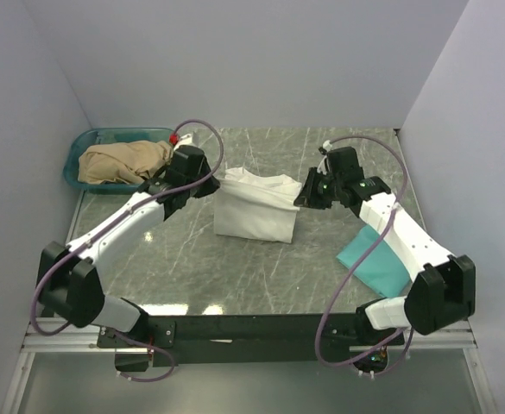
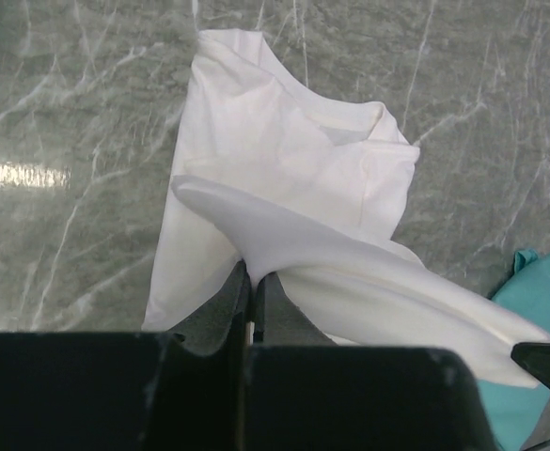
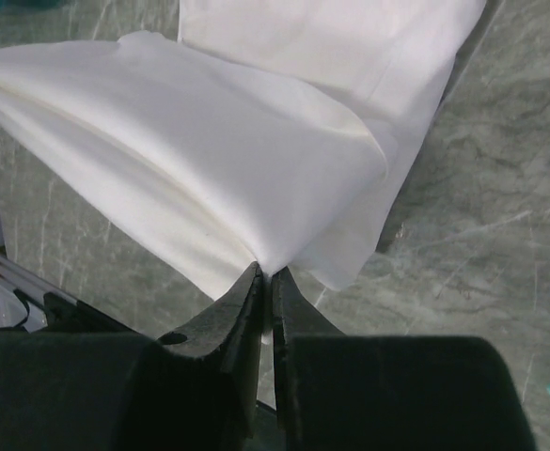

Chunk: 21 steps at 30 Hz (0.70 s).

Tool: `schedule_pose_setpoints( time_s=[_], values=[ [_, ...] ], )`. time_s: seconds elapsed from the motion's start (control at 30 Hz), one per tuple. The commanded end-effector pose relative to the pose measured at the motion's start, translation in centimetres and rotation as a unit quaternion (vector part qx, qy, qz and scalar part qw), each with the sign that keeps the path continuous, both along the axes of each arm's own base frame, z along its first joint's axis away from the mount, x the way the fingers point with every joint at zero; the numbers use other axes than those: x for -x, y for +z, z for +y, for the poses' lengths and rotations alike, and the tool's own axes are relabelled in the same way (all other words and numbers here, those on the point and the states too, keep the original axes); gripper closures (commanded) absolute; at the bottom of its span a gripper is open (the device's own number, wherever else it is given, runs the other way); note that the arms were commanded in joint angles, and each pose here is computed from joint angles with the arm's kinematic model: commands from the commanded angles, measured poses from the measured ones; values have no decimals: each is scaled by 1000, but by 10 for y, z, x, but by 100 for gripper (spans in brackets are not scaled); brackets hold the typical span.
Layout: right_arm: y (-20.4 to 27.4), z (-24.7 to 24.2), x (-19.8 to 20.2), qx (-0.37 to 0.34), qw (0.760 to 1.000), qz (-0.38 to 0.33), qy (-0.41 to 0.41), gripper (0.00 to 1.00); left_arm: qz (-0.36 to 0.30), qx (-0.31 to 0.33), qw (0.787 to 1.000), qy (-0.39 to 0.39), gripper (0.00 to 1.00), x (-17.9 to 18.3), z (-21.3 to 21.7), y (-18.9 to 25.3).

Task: Fold and stack the t-shirts
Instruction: Fold the tshirt

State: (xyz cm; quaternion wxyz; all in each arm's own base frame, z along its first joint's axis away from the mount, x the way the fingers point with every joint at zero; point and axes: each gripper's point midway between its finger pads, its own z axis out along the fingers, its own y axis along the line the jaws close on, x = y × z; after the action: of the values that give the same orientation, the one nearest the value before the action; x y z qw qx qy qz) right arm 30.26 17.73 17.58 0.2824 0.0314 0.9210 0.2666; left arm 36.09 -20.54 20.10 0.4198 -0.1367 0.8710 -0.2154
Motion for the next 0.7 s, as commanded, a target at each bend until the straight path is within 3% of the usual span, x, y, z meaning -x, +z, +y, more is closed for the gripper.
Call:
schedule_pose_setpoints(
  time_s=[0.0,0.67],
  values=[
    [14,-8,-27,8,1000,-27,-7,88,-42,-1,999,6,99,-33,4,26],
    [-55,-12,-107,-22,998,50,-31,86,19,-14,999,-23,99,-125,-12,-43]
  ],
)
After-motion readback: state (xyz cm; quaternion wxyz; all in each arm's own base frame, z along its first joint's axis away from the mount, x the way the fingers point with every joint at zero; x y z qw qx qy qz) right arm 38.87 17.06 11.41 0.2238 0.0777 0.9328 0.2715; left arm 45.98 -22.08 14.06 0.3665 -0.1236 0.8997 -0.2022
